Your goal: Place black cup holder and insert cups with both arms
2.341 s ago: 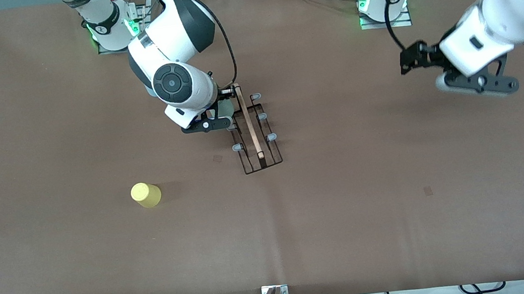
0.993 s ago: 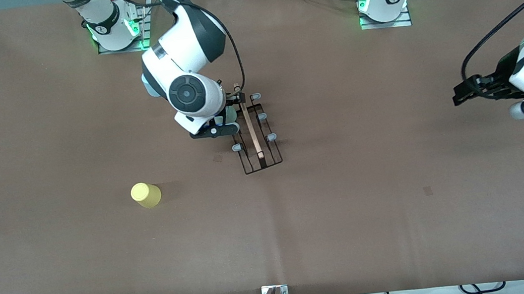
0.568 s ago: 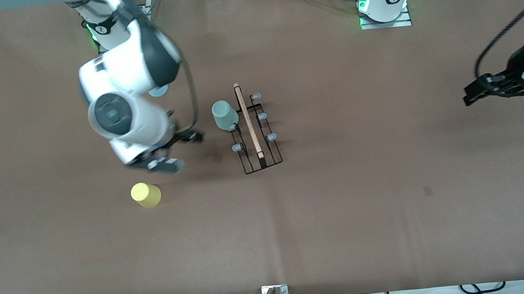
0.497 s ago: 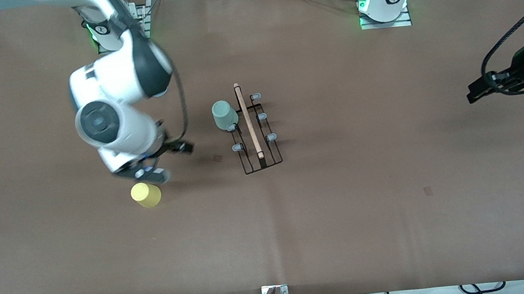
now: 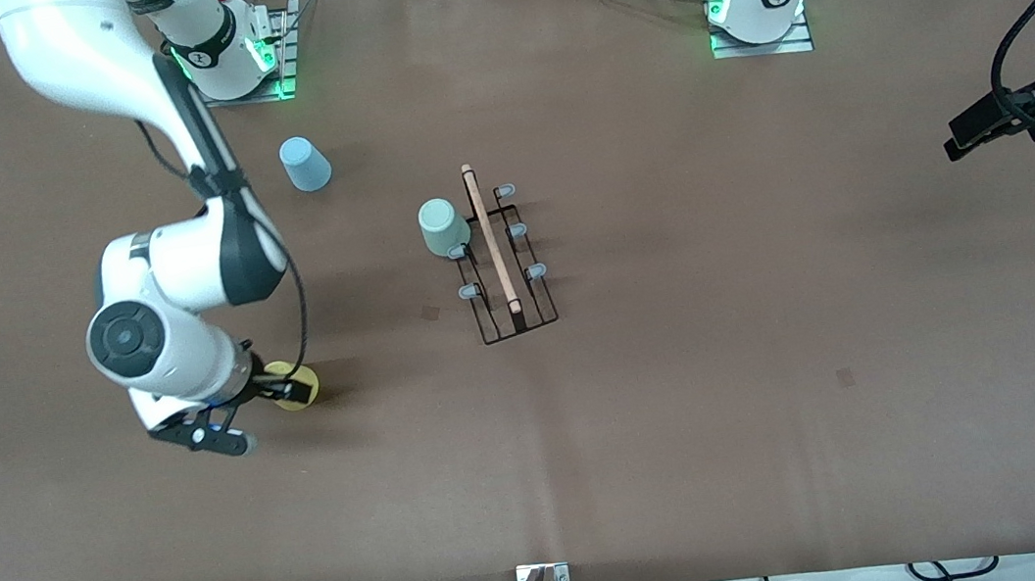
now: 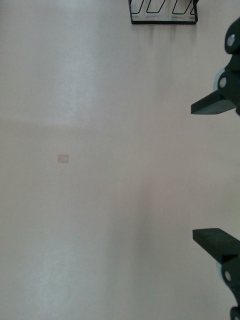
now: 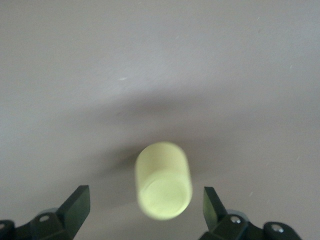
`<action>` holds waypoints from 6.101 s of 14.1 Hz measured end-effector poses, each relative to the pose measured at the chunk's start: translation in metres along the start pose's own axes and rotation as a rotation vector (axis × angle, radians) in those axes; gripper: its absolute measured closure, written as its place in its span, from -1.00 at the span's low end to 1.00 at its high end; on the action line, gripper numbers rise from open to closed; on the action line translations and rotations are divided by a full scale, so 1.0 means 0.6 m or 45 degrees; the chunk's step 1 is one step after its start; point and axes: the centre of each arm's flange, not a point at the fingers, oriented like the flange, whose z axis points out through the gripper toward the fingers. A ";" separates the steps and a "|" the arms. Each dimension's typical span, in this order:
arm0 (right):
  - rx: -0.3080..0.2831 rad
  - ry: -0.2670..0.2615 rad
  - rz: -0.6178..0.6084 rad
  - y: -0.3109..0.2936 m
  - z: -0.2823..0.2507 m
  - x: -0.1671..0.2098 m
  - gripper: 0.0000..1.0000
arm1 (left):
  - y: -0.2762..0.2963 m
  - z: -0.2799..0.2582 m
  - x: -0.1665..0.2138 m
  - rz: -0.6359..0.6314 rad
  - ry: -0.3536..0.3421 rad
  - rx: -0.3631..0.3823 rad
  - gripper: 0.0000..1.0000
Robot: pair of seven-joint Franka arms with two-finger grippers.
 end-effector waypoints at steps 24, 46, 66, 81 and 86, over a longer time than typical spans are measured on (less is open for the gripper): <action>0.052 -0.245 -0.173 0.017 0.118 -0.016 -0.37 | -0.009 0.014 -0.019 -0.004 0.072 -0.009 -1.00; 0.208 -0.135 -0.230 -0.376 -0.196 -0.265 -0.32 | -0.033 0.033 -0.006 0.003 0.052 -0.006 -1.00; 0.134 -0.223 -0.262 -0.429 -0.068 -0.303 -0.98 | -0.039 0.036 0.006 0.010 0.096 0.045 -1.00; 0.117 0.013 -0.100 -0.064 -0.383 -0.087 -1.00 | -0.038 0.036 0.006 0.014 0.096 0.045 -1.00; 0.091 0.036 -0.068 -0.008 -0.394 -0.060 -1.00 | -0.039 0.036 0.006 0.026 0.096 0.046 -1.00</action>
